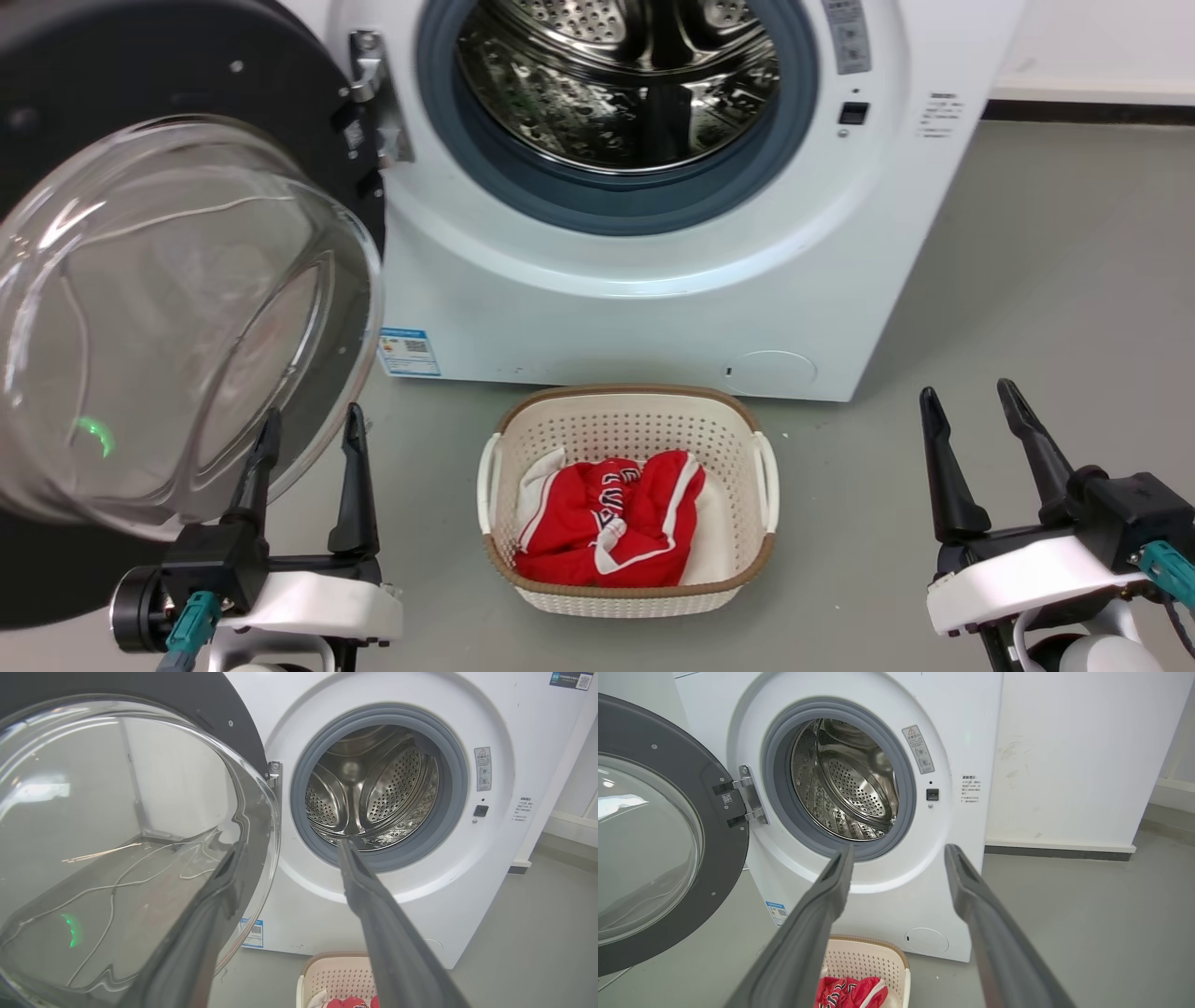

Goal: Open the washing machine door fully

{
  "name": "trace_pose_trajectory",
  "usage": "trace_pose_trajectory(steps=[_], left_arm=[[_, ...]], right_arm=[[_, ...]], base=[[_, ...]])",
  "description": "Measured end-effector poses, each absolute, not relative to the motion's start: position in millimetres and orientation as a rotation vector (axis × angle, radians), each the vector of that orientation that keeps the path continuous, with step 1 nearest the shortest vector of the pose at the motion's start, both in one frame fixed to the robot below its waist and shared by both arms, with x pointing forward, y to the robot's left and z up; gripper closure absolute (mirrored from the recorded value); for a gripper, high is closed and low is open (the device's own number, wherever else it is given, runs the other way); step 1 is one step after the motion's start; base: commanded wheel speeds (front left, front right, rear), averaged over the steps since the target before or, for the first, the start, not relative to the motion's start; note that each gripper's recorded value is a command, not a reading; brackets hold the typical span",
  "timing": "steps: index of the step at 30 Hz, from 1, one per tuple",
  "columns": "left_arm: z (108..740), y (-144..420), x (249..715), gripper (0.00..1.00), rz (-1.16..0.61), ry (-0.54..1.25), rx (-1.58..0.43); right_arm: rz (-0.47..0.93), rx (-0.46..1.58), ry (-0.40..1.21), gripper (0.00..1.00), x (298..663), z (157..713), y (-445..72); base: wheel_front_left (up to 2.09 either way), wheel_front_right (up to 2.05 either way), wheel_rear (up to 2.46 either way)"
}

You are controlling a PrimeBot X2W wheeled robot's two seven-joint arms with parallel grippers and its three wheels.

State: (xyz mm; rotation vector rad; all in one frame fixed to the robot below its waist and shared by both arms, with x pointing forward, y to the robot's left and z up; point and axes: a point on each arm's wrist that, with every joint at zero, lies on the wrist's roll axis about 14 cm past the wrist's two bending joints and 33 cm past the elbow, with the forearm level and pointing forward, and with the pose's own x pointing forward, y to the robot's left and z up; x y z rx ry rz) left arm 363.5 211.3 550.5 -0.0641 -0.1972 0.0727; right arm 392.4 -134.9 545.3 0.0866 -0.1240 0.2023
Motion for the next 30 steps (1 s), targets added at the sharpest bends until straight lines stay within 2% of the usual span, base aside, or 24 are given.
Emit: trace_pose_trajectory(steps=[11, 30], left_arm=[[543.7, 187.3, 385.3, 0.00, -0.005, -0.176, -0.059], [536.5, 186.6, 389.7, 0.00, -0.013, -0.159, -0.048]], right_arm=[[0.122, 0.062, -0.123, 0.00, 377.3, 546.3, -162.5], [0.108, 0.079, -0.107, 0.00, 372.3, 541.0, -167.0]], base=[[0.00, 0.00, 0.00], [0.00, 0.00, 0.00]])
